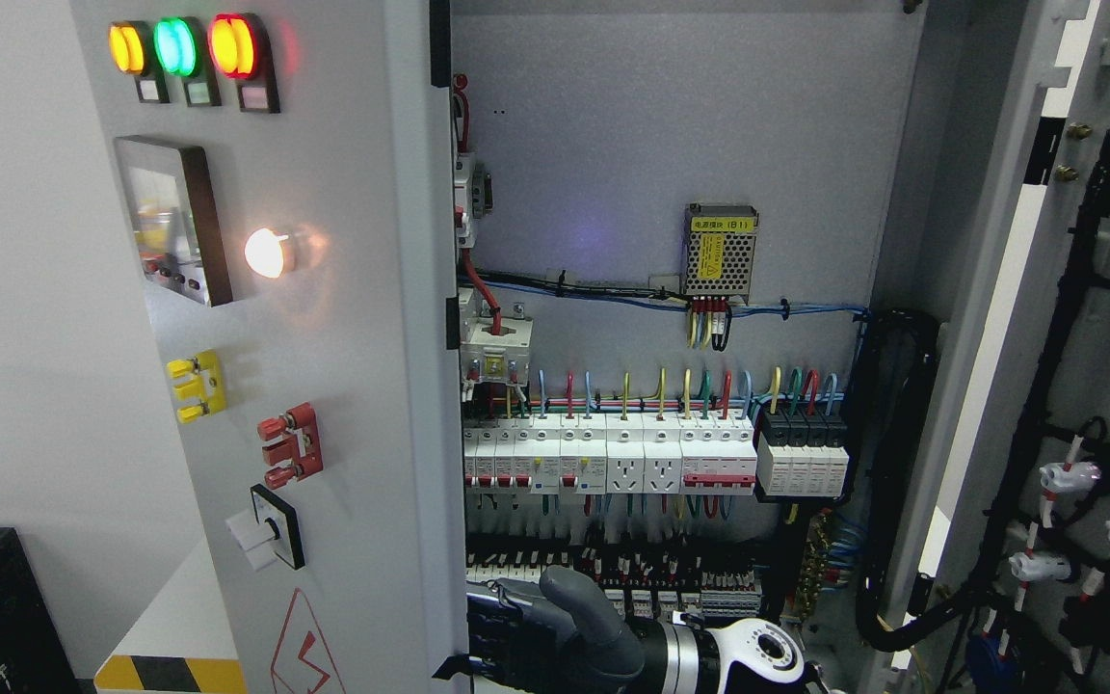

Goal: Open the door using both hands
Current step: 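Push the door edge farther outward with the right hand, swinging it wide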

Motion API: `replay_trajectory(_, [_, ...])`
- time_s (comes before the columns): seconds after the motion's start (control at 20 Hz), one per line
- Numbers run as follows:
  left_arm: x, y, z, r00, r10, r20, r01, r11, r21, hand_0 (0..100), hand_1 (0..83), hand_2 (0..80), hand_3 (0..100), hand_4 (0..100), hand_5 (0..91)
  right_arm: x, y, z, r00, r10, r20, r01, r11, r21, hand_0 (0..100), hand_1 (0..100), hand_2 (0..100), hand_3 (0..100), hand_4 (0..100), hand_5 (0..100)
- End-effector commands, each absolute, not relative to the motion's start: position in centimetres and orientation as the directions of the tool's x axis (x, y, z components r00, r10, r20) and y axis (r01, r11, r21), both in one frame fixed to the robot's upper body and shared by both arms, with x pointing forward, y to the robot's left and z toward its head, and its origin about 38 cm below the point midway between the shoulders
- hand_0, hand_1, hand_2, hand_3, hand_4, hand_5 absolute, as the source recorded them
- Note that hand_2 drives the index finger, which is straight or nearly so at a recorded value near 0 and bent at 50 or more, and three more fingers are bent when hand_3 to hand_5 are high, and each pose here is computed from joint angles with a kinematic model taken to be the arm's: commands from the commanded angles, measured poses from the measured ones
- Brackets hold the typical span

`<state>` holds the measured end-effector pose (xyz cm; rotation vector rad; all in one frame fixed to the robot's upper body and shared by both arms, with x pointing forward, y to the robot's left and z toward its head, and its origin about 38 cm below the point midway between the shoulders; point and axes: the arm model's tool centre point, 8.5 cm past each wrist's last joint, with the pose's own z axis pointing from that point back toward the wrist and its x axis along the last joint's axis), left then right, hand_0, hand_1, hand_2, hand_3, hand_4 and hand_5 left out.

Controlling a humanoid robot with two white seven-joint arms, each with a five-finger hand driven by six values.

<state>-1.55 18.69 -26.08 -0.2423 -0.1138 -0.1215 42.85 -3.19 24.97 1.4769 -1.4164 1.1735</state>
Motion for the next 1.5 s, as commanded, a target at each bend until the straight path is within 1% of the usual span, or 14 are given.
replay_trajectory(0.0, [-1.1, 18.7, -26.1, 0.984, -0.107, 0.139, 0.137, 0.964, -0.228, 84, 21.1, 0.0, 0, 0, 0.0, 40.6, -2.1, 25.2, -0.063, -0.286, 0.956, -0.977, -0.176, -0.117, 0, 0, 0, 0, 0, 0])
replay_trajectory(0.5, [-1.1, 18.7, -26.1, 0.984, -0.107, 0.139, 0.137, 0.964, -0.228, 84, 21.2, 0.0, 0, 0, 0.0, 38.9, -0.3, 24.4, -0.051, -0.253, 0.966, -0.963, -0.243, -0.115, 0, 0, 0, 0, 0, 0])
replay_trajectory(0.8, [-1.0, 18.8, -26.1, 0.984, -0.108, 0.142, 0.139, 0.964, -0.228, 84, 21.1, 0.0, 0, 0, 0.0, 37.8, 1.8, 24.2, -0.015, -0.266, 0.964, -0.956, -0.279, -0.092, 0, 0, 0, 0, 0, 0])
replay_trajectory(1.05, [-0.8, 18.8, -26.1, 0.983, -0.109, 0.145, 0.140, 0.964, -0.227, 84, 21.1, 0.0, 0, 0, 0.0, 37.5, 2.7, 24.3, -0.035, -0.252, 0.967, -0.954, -0.281, -0.108, 0, 0, 0, 0, 0, 0])
replay_trajectory(1.25, [-0.9, 18.7, -26.1, 0.984, -0.107, 0.142, 0.138, 0.964, -0.228, 84, 21.1, 0.0, 0, 0, 0.0, 37.2, 3.1, 24.0, -0.012, -0.249, 0.968, -0.954, -0.288, -0.086, 0, 0, 0, 0, 0, 0])
replay_trajectory(1.45, [-0.8, 18.7, -26.1, 0.984, -0.107, 0.144, 0.138, 0.964, -0.228, 84, 21.1, 0.0, 0, 0, 0.0, 37.0, 3.6, 24.3, -0.011, -0.256, 0.967, -0.951, -0.295, -0.089, 0, 0, 0, 0, 0, 0])
